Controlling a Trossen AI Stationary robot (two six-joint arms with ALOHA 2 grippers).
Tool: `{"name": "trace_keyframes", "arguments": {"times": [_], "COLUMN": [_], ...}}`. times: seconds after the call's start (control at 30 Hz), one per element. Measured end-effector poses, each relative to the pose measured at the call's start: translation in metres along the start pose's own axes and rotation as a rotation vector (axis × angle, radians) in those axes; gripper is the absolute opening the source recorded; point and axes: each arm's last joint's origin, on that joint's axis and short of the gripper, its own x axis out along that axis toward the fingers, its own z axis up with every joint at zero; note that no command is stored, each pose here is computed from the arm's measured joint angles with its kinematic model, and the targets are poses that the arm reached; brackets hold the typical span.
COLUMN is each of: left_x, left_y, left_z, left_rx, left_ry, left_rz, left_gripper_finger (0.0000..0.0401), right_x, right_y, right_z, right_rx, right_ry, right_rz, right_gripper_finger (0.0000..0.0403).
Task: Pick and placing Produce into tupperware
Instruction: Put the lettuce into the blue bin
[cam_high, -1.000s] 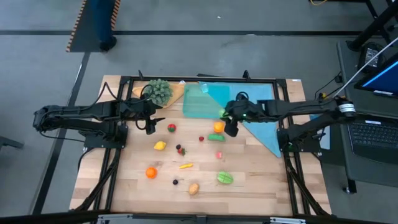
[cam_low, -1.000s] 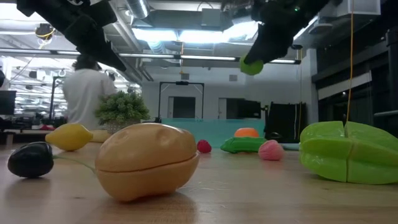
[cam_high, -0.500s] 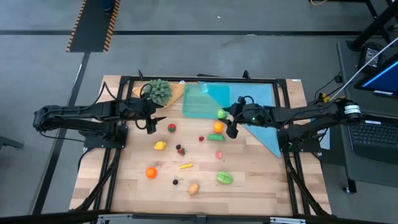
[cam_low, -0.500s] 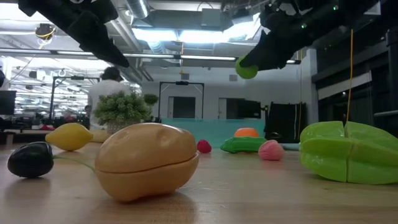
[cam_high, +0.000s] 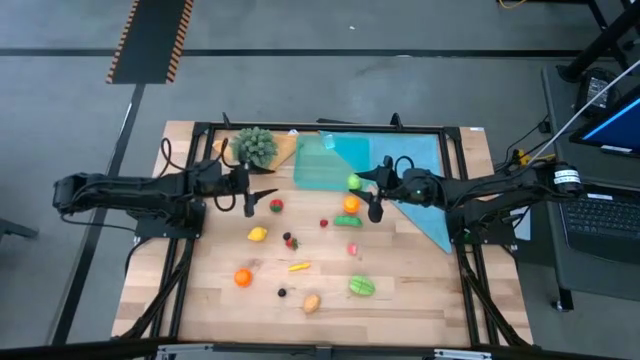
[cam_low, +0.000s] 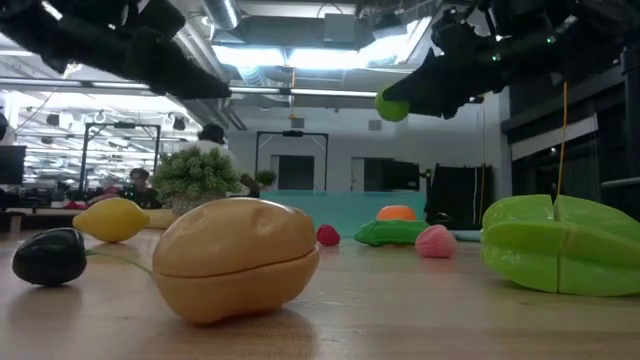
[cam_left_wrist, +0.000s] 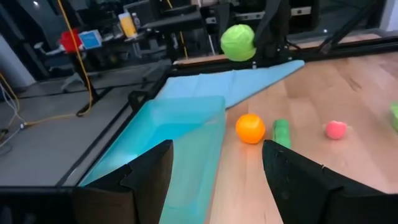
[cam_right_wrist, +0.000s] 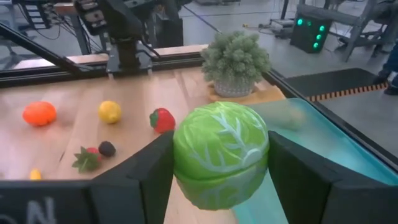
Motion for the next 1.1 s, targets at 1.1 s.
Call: {"name": "trace_keyframes", "arguments": {"times": [1.1], "left_x": [-0.002], "left_y": [0.025], "left_z": [-0.019], "left_rx": [-0.087], "left_ry": [-0.076], "left_rz": [0.167], "left_gripper_finger": [0.0240], "right_x": [0.004], "right_y": [-0.034], "right_z": [0.002], "right_rx": [0.017], "right_ry": [-0.010], "right_rz": [-0.096], "right_gripper_finger": [0.0224]}}
